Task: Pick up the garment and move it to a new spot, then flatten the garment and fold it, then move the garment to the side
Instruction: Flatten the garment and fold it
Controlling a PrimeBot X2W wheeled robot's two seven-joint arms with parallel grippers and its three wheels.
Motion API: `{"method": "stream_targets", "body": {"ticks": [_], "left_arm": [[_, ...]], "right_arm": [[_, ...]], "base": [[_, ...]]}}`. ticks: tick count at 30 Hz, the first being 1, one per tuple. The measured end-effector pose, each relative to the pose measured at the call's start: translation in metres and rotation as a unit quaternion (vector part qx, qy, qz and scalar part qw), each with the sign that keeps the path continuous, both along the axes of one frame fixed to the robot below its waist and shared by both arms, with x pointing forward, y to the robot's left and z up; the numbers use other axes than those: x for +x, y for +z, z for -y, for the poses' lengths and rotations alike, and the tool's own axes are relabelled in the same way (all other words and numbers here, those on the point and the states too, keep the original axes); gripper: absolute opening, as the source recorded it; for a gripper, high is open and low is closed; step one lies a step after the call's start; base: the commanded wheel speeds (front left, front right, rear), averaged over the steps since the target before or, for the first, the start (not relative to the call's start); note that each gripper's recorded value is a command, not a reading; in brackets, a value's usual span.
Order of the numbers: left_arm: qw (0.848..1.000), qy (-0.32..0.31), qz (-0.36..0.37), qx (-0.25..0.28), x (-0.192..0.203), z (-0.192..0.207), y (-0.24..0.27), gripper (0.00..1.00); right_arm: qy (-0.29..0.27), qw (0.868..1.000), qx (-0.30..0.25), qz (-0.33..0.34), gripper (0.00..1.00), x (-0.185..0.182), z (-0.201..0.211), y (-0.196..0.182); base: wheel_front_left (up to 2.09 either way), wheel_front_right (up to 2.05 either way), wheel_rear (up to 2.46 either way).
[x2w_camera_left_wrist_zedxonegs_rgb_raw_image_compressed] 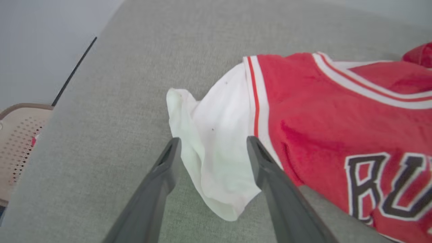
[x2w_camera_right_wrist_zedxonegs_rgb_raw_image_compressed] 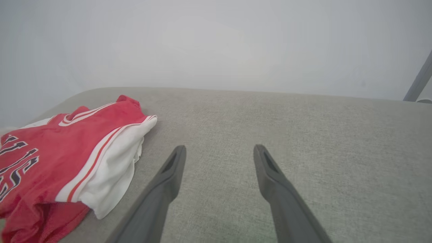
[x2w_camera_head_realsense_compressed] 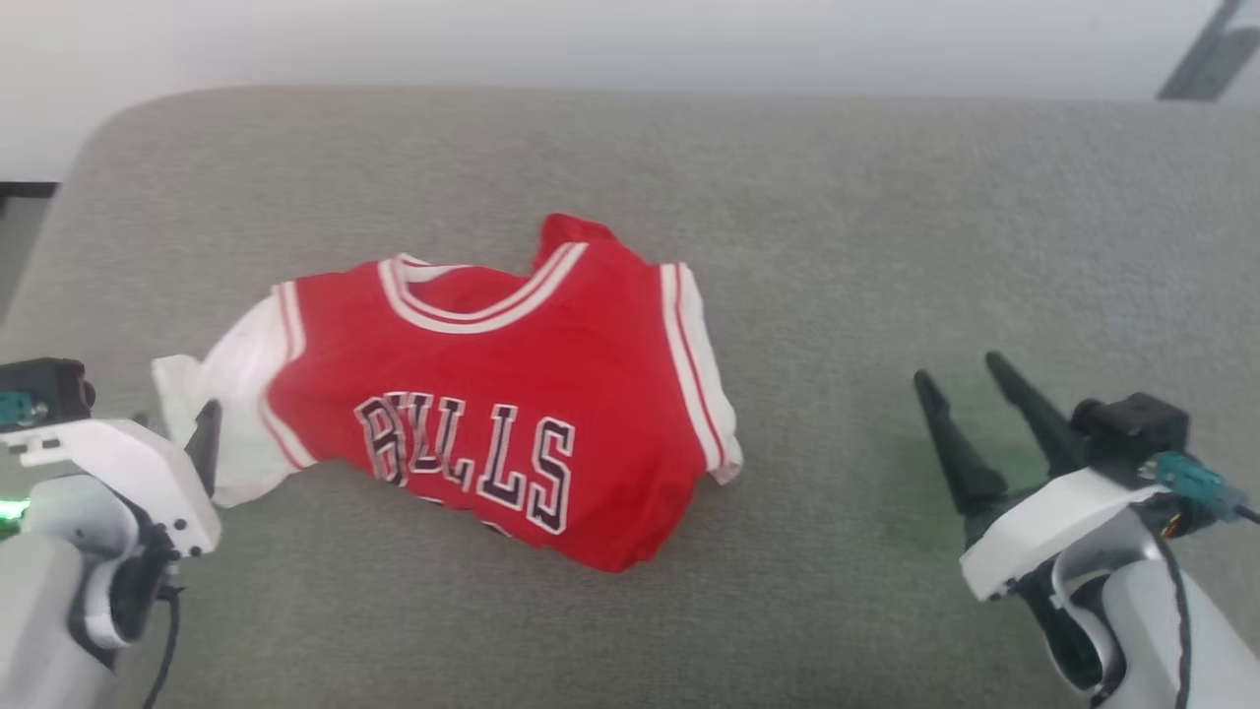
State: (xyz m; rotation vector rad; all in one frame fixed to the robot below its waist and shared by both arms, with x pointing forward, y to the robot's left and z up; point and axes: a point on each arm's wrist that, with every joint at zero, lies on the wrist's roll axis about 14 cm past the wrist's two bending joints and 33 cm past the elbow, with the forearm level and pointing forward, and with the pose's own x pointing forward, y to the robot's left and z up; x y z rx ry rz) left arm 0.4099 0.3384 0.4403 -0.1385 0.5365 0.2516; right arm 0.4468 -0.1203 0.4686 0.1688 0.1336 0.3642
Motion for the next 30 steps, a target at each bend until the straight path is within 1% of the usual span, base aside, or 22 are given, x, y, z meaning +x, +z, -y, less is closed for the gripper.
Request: {"method": "stream_targets", "body": {"ticks": [2, 5, 8, 12, 18, 25, 30], "left_arm": [[0.999, -0.01, 0.04, 0.018, -0.004, 0.0, 0.012, 1.0], [0.995, -0.019, 0.093, 0.025, -0.013, 0.006, 0.025, 1.0], [0.988, -0.018, 0.146, 0.038, -0.025, 0.007, 0.039, 1.0], [0.981, -0.007, 0.19, 0.042, -0.046, 0.011, 0.046, 1.0], [0.971, 0.015, 0.232, 0.046, -0.071, 0.011, 0.057, 1.0], [0.968, 0.053, 0.244, 0.035, -0.095, 0.012, 0.055, 1.0], [0.963, 0.077, 0.258, 0.026, -0.103, 0.012, 0.058, 1.0]], "right_arm": [[0.023, 1.0, -0.002, -0.011, 1.0, -0.003, -0.013, -0.001], [0.057, 0.998, -0.002, -0.034, 1.0, -0.008, -0.032, -0.004], [0.095, 0.994, -0.011, -0.06, 1.0, -0.014, -0.051, -0.01], [0.137, 0.987, -0.023, -0.087, 1.0, -0.018, -0.072, -0.013], [0.191, 0.974, -0.049, -0.11, 1.0, -0.017, -0.1, -0.014], [0.222, 0.957, -0.092, -0.161, 1.0, -0.007, -0.117, -0.034], [0.238, 0.937, -0.142, -0.211, 1.0, -0.002, -0.122, -0.057]], "base": [[0.0, 0.0, 0.0], [0.0, 0.0, 0.0], [0.0, 0.0, 0.0], [0.0, 0.0, 0.0], [0.0, 0.0, 0.0], [0.0, 0.0, 0.0], [0.0, 0.0, 0.0]]}}
